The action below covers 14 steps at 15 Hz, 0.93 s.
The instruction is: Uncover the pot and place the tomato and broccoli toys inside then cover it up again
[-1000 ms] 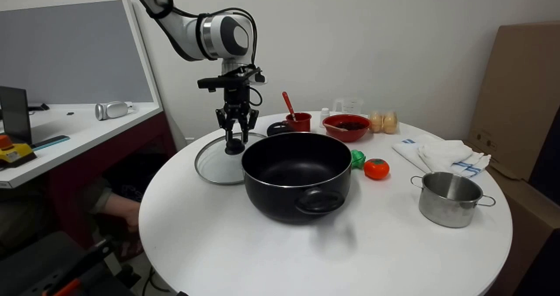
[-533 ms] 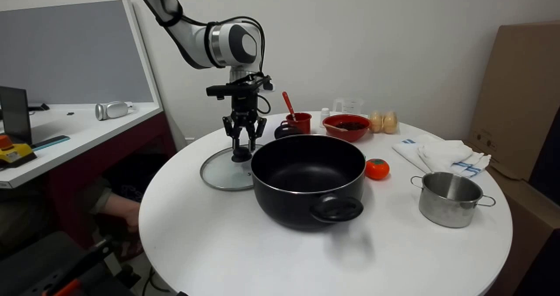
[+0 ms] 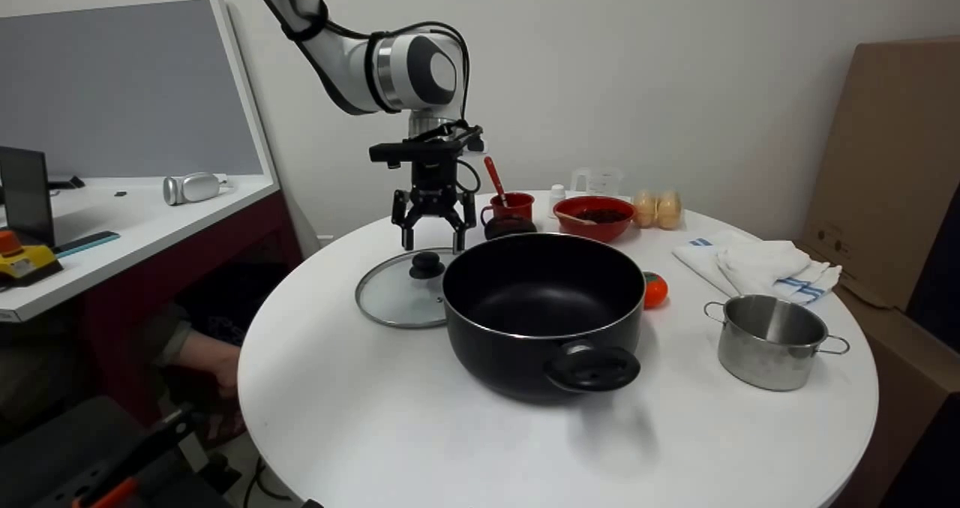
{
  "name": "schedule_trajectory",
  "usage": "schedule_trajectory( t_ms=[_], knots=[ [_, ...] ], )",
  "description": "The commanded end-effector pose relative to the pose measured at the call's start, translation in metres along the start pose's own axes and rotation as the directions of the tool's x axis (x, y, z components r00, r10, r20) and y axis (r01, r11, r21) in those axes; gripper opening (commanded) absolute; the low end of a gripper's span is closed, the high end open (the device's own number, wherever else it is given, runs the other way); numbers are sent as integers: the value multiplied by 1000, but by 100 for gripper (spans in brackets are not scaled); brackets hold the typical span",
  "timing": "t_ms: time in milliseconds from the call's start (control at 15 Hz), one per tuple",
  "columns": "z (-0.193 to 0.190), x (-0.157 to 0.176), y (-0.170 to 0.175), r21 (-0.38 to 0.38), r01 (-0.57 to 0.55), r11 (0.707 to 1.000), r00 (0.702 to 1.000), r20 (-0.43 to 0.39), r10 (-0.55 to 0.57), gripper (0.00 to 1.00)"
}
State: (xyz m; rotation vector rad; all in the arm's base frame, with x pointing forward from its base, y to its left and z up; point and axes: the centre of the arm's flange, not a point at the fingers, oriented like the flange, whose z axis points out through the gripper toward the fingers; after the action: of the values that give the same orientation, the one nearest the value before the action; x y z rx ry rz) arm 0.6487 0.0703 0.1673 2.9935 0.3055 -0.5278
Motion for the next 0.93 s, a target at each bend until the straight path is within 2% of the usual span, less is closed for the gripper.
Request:
schedule_trajectory(
  t_ms=[0,200,400,600,867],
  knots=[
    [-26,-20,-33,-15,44,999,999,-25,-44,100],
    [-58,-33,-61,-8,81,997,995,-65,-82,100],
    [-102,-49,-71,-4,70,998,988,-136,-70,100],
    [-145,-63,-44,0,16,1000,978,-209,-15,100],
    [-188,-92,23,23,-91,996,955,-281,94,100]
  ],
)
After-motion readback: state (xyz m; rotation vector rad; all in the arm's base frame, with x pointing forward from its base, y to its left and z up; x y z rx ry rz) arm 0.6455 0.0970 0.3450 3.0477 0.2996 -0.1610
